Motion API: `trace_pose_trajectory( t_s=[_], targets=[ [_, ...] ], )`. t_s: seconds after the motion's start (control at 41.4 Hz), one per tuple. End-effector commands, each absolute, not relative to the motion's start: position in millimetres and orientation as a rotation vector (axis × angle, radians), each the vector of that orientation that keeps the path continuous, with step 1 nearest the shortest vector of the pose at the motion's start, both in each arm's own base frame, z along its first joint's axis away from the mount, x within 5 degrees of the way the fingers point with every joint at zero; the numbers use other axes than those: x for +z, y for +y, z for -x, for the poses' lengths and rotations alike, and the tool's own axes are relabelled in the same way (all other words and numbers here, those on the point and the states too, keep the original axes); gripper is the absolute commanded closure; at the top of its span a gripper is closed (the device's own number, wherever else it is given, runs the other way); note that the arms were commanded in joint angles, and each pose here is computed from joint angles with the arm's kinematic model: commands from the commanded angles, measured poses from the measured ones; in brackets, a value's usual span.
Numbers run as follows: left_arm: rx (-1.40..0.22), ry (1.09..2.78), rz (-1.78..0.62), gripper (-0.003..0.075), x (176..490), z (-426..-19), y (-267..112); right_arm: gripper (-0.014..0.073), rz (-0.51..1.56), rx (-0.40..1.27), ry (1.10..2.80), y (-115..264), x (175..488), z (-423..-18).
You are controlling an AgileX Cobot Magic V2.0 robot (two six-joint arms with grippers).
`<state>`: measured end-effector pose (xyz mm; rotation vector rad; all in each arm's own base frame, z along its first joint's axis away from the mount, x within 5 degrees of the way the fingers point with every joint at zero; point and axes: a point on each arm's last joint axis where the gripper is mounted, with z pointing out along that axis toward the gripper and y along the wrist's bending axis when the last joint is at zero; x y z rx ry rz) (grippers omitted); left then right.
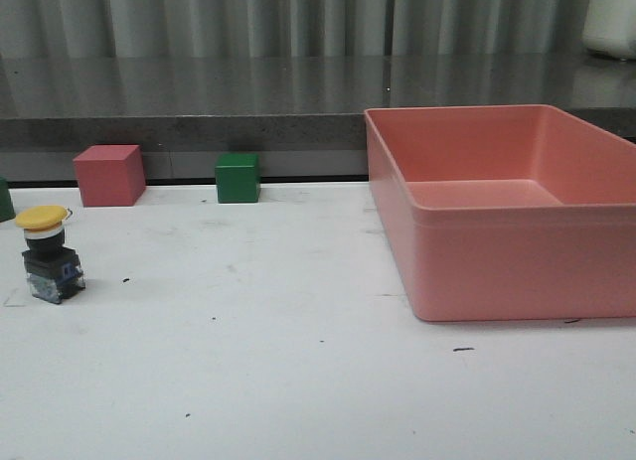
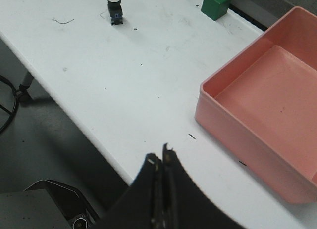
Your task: Place and stand button with both arms
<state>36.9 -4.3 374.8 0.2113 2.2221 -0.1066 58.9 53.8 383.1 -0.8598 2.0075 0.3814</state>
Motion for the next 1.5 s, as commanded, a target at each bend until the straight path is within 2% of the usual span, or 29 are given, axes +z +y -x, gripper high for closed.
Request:
trace_pose_trajectory(
  t_s=[0.0,0.266,0.483,0.604,0.798,0.943,1.039,1.16,1.474],
  targets=[
    [-0.124,2.142,-0.204,0.0740,385,-41,-6,0.0663,0.827,0.391,1.927,55,395,-61],
    [-0.131,2.113,-0.203,0.0740,384,-39,-5,0.0663,0.827,0.391,1.926,55,395,-61],
    [-0.098,1.981,-0.141,0.0740,358,-40,-3,0.0663,0.827,0.391,1.926,55,395,-61],
    [-0.114,1.833,-0.076,0.0740,330,-44,-4,0.0663,0.827,0.391,1.926,55,395,-61],
    [-0.137,1.627,0.026,0.0740,267,-45,-4,0.0663,0.827,0.391,1.926,55,395,-61],
    [-0.134,1.569,0.067,0.0740,229,-48,-2,0.0663,0.827,0.391,1.926,55,395,-61],
    [-0.134,1.536,0.068,0.0740,215,-53,-2,0.0663,0.828,0.390,1.929,54,395,-61],
    [-0.137,1.488,0.065,0.0740,206,-55,-2,0.0663,0.829,0.390,1.931,54,395,-61],
    [-0.135,1.429,0.062,0.0740,212,-54,-2,0.0663,0.829,0.389,1.933,54,394,-61]
  ],
)
